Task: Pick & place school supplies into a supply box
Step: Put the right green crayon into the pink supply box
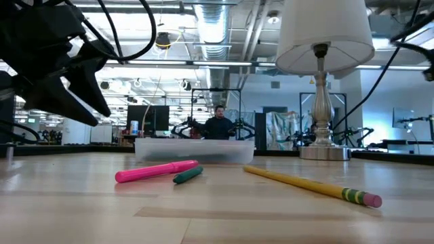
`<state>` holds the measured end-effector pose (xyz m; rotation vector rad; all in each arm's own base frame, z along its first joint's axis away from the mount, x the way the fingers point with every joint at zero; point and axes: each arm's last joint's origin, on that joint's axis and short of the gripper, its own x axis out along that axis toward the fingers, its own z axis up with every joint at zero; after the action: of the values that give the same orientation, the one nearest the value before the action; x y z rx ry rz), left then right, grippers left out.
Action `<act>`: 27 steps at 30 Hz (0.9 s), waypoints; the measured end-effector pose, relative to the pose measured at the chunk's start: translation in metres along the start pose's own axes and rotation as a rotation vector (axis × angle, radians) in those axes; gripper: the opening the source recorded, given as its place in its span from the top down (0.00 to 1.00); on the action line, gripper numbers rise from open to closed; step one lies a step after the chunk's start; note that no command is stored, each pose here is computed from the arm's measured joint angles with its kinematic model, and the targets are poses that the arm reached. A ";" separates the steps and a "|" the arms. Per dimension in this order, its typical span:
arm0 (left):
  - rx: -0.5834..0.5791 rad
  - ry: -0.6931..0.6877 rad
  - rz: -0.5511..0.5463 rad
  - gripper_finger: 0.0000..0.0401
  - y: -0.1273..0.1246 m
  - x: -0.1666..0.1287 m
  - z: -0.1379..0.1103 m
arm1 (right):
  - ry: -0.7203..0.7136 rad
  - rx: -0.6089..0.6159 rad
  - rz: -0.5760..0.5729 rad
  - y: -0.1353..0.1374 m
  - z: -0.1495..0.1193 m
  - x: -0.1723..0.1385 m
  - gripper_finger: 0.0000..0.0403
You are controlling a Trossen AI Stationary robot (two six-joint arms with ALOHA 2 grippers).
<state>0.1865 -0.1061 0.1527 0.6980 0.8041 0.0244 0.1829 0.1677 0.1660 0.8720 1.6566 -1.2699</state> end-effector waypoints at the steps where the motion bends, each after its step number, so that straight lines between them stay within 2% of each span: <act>1: 0.015 0.001 0.009 0.72 0.000 0.000 0.000 | 0.004 0.025 0.004 -0.001 -0.003 0.001 0.86; 5: 0.072 0.001 0.017 0.72 0.000 0.000 0.000 | 0.002 0.069 0.004 0.000 -0.012 0.008 0.86; 10: 0.087 -0.030 0.020 0.72 0.002 0.001 0.004 | -0.020 0.095 -0.105 -0.002 -0.011 0.024 0.87; 19: 0.051 -0.056 -0.003 0.72 0.003 0.002 0.007 | -0.059 0.067 -0.205 -0.015 0.005 0.049 0.95; 27: 0.008 -0.057 -0.009 0.72 0.003 0.002 0.007 | -0.030 -0.015 -0.282 -0.025 0.014 0.062 1.00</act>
<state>0.1928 -0.1072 0.1565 0.6994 0.7532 -0.0068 0.1392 0.1504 0.1166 0.6218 1.8086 -1.4496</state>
